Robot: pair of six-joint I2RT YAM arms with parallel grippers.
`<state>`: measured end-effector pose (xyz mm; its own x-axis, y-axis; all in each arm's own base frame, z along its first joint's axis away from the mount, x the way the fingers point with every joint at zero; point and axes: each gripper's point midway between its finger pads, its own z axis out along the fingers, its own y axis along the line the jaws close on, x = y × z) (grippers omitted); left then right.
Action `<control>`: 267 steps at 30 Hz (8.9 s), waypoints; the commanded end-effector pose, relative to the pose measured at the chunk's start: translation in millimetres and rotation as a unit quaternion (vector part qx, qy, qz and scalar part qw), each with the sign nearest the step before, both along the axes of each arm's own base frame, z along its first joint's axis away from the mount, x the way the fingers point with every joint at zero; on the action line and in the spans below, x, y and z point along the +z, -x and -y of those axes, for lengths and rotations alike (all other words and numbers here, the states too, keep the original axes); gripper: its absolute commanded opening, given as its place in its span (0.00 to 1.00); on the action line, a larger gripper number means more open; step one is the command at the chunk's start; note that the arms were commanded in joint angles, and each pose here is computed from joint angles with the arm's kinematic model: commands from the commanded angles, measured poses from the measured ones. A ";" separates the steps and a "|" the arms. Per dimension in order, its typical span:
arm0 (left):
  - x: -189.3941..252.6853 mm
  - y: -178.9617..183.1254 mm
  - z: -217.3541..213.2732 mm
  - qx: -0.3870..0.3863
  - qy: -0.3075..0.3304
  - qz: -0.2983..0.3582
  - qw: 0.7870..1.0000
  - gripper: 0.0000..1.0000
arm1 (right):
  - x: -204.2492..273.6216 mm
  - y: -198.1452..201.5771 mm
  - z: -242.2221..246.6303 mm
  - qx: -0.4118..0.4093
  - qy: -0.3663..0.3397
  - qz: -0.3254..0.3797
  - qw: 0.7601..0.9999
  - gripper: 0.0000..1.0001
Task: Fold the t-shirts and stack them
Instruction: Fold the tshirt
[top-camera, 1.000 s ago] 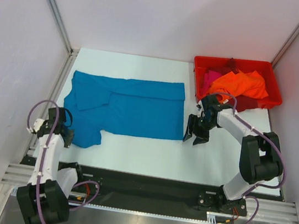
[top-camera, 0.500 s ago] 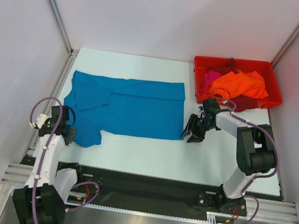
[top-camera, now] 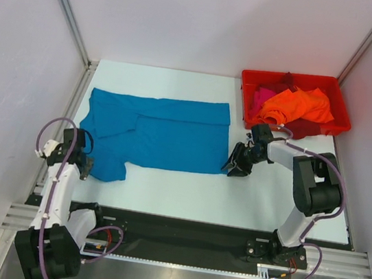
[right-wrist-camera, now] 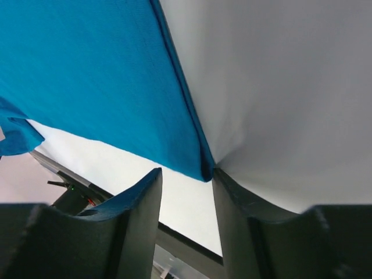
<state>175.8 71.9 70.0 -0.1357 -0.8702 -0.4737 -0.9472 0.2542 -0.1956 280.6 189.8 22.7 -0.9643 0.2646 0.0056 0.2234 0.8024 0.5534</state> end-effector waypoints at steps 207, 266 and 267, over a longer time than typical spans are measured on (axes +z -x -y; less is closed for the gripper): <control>-45.3 -177.8 -79.3 -0.171 0.122 0.094 0.973 0.56 | 15.4 -95.0 7.1 0.056 0.106 0.078 0.990 0.66; 33.4 -130.8 -75.4 -0.173 0.018 0.026 0.984 0.53 | 54.8 -51.0 -22.5 0.120 0.124 0.089 0.981 0.38; 38.6 -138.6 -56.8 -0.202 0.023 0.041 0.978 0.49 | 51.0 -56.7 -28.3 0.114 0.115 0.093 0.982 0.36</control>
<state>298.4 155.7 80.0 -0.4026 -0.8124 -0.4218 -0.8212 0.5241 -0.2258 334.2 205.8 83.7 -0.9700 0.0315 -0.2411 -0.0507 0.9436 0.3273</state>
